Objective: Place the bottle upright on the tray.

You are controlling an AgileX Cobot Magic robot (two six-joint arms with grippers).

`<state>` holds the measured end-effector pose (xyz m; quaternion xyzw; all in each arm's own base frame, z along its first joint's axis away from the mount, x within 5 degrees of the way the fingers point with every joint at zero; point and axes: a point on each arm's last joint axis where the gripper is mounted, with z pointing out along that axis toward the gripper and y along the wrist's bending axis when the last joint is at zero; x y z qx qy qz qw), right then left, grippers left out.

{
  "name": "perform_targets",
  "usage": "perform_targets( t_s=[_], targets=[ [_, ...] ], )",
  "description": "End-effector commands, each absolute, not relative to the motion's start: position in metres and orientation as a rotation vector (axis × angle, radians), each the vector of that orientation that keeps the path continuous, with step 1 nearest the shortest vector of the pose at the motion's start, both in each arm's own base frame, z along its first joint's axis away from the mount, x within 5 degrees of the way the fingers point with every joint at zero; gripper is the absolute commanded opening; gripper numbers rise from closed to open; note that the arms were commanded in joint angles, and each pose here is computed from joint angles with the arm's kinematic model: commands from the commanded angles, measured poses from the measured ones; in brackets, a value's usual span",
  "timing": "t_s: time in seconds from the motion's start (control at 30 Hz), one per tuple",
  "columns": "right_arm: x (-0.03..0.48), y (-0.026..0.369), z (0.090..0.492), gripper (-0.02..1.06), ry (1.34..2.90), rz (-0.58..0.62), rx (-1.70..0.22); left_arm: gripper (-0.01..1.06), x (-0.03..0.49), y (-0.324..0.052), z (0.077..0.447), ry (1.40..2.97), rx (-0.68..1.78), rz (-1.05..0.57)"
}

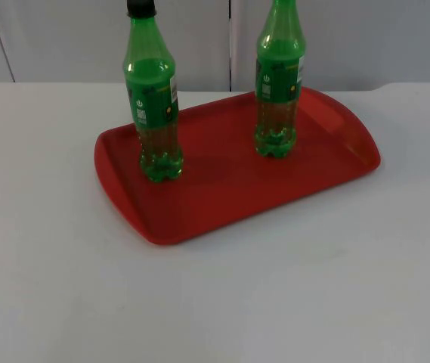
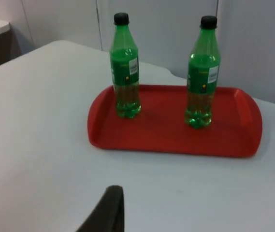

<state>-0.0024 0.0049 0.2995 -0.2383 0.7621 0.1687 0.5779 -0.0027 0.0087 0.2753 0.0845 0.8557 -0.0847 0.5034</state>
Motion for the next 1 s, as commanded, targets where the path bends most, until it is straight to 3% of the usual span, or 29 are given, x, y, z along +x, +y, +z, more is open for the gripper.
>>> perform_targets(
  t_s=[0.0,0.37,0.67,0.97],
  targets=[
    [-0.004,0.003,0.297,1.05,1.783,0.375,-0.567,1.05,-0.002,0.009,0.275,2.061,0.207,-0.207],
    [-0.005,-0.006,0.294,1.05,1.871,0.287,-0.529,1.05,-0.002,0.009,0.275,2.061,0.207,-0.207],
    [-0.006,-0.009,0.284,1.05,1.984,0.266,-0.507,1.05,-0.002,0.009,0.275,2.061,0.207,-0.207],
    [-0.005,-0.007,0.28,1.05,1.991,0.277,-0.518,1.05,-0.002,0.009,0.275,2.062,0.207,-0.21]
  ],
)
